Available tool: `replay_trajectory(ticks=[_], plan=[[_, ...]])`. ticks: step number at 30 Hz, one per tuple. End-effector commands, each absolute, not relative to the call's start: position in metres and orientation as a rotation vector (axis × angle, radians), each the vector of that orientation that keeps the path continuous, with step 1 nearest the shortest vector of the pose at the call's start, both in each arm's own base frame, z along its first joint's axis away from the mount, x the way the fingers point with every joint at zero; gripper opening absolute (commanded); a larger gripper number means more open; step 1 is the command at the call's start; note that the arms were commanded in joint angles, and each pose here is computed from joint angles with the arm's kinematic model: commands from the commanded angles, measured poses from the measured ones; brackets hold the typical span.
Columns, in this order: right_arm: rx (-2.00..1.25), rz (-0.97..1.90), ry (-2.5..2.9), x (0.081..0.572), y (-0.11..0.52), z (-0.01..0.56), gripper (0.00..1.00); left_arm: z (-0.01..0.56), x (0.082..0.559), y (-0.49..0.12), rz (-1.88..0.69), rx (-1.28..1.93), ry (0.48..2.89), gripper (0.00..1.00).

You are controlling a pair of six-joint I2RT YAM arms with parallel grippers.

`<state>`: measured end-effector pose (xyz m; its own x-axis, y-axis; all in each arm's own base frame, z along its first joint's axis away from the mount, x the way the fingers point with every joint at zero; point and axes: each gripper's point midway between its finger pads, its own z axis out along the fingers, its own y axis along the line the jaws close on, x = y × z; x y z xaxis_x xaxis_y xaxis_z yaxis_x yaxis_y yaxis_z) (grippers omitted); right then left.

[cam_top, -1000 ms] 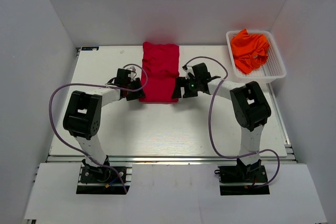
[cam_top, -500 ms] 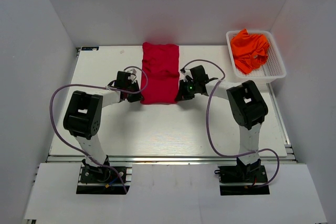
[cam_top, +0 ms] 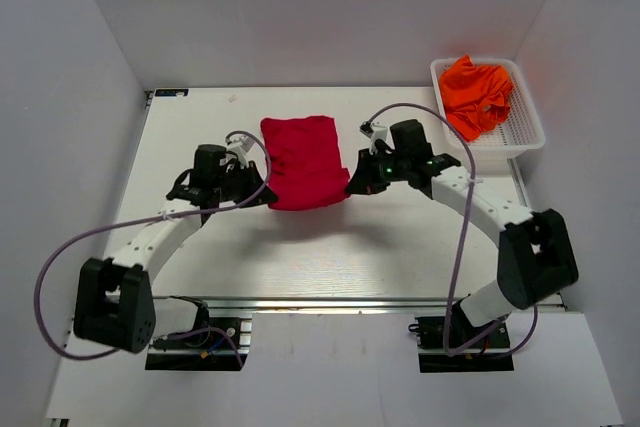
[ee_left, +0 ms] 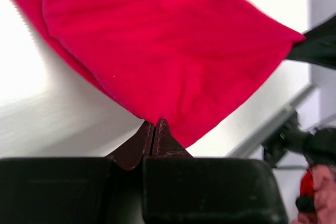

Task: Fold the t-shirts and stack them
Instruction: Fold the long partially folded tshirt into a neat square

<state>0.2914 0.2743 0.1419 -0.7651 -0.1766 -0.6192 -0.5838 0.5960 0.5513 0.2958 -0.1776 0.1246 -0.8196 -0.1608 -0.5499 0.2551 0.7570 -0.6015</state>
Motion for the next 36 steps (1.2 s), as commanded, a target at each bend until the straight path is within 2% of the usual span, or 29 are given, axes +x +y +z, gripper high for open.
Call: replay_trajectory(ticks=[1,6,15,25,36], plan=[[-0.705,1.119,2.310,0.262,0.268,0.166,0.00,0.144,0.258,-0.183,-1.038,0.154,2.366,0.00],[-0.780,1.185,2.182,0.251,0.271,0.203,0.00,0.175,0.248,-0.183,-1.062,0.201,2.276,0.00],[-0.788,1.307,2.085,0.269,0.288,0.220,0.00,0.205,0.277,-0.170,-0.958,0.052,2.187,0.00],[-0.685,1.462,2.088,0.312,0.296,0.209,0.00,0.192,0.355,-0.148,-0.715,-0.177,2.237,0.00],[-0.575,1.445,2.105,0.390,0.294,0.184,0.00,0.180,0.452,-0.147,-0.637,-0.214,2.228,0.00]])
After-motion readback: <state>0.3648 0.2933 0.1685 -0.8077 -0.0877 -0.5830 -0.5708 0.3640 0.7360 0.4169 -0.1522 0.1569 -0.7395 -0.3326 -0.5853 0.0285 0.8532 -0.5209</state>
